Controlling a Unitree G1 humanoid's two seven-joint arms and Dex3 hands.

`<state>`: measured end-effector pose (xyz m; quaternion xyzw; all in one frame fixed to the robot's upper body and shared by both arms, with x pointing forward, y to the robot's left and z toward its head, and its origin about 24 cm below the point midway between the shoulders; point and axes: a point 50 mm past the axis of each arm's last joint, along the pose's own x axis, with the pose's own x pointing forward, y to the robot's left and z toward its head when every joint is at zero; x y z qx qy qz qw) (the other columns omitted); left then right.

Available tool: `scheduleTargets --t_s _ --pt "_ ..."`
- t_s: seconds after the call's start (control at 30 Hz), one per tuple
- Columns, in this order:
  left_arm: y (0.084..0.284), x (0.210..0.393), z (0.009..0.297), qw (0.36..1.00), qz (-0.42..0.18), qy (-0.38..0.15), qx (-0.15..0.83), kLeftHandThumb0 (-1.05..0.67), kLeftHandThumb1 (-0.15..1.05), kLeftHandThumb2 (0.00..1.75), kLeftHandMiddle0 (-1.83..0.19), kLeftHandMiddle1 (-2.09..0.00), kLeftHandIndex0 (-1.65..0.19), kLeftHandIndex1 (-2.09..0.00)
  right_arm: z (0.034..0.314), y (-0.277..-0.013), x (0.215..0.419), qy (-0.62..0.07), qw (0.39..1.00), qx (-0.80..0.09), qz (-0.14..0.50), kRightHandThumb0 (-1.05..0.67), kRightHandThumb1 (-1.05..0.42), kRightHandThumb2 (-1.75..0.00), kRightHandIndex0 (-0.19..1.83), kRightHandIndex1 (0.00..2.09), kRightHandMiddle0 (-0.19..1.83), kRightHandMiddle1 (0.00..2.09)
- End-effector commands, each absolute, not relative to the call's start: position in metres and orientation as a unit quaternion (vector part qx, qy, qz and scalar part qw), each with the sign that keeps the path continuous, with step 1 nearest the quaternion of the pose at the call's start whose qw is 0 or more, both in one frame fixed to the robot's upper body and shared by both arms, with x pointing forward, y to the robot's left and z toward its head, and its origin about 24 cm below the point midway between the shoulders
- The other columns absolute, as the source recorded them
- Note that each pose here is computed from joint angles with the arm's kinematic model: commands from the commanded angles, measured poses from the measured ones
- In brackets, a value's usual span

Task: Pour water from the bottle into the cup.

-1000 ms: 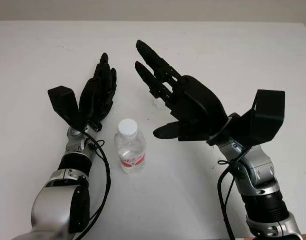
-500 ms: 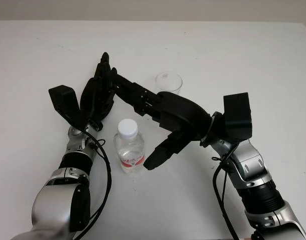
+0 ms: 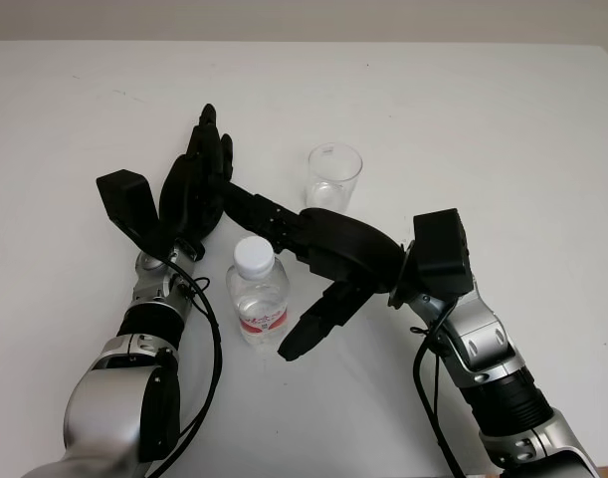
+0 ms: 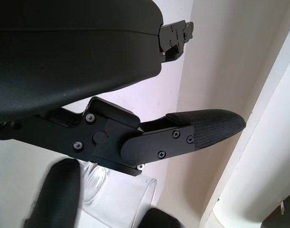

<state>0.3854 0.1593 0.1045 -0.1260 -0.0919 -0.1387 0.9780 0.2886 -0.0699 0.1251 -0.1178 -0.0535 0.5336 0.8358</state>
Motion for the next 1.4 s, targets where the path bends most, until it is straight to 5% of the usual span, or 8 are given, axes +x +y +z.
scheduleTargets --t_s 0.0,0.07,0.13,0.2,0.33,0.93,1.2,1.37 --pt "0.159 0.385 0.105 0.978 -0.138 -0.095 -0.128 -0.82 1.05 0.62 0.19 0.00 0.19 0.00 0.121 -0.067 0.285 -0.042 0.838 -0.103 0.534 -0.90 -0.66 -0.04 -0.09 0.05 -0.05 0.07" --pt "0.159 0.385 0.105 0.977 -0.138 -0.096 -0.128 -0.83 1.05 0.62 0.19 0.00 0.19 0.00 0.118 -0.066 0.285 -0.039 0.839 -0.101 0.533 -0.89 -0.67 -0.05 0.02 0.13 0.03 0.20" --pt "0.159 0.385 0.105 0.977 -0.138 -0.096 -0.128 -0.83 1.05 0.62 0.19 0.00 0.19 0.00 0.116 -0.065 0.285 -0.038 0.839 -0.101 0.534 -0.87 -0.67 -0.05 0.12 0.29 -0.14 0.84" --pt "0.159 0.385 0.105 0.978 -0.137 -0.096 -0.128 -0.83 1.05 0.61 0.19 0.00 0.19 0.00 0.114 -0.064 0.285 -0.034 0.838 -0.103 0.535 -0.86 -0.67 -0.05 0.13 0.54 -0.18 1.13" --pt "0.158 0.385 0.104 0.977 -0.138 -0.096 -0.129 -0.82 1.05 0.61 0.19 0.00 0.19 0.00 0.109 -0.061 0.284 -0.039 0.835 -0.103 0.539 -0.79 -0.66 -0.06 0.19 1.16 -0.02 1.42" --pt "0.156 0.384 0.104 0.977 -0.138 -0.096 -0.131 -0.83 1.05 0.61 0.19 0.00 0.19 0.00 0.106 -0.054 0.282 -0.055 0.796 -0.170 0.578 -0.65 -0.71 -0.06 1.00 1.35 1.01 1.27" --pt "0.156 0.384 0.103 0.977 -0.135 -0.097 -0.136 -0.83 1.05 0.60 0.19 0.00 0.19 0.00 0.111 -0.055 0.278 -0.056 0.809 -0.176 0.559 -0.48 -0.86 -0.07 1.47 2.03 1.36 2.03" --pt "0.157 0.384 0.103 0.977 -0.135 -0.096 -0.136 -0.83 1.05 0.59 0.19 0.00 0.19 0.00 0.115 -0.057 0.277 -0.072 0.838 -0.164 0.516 -0.26 -0.92 -0.09 1.62 2.09 1.61 2.09"
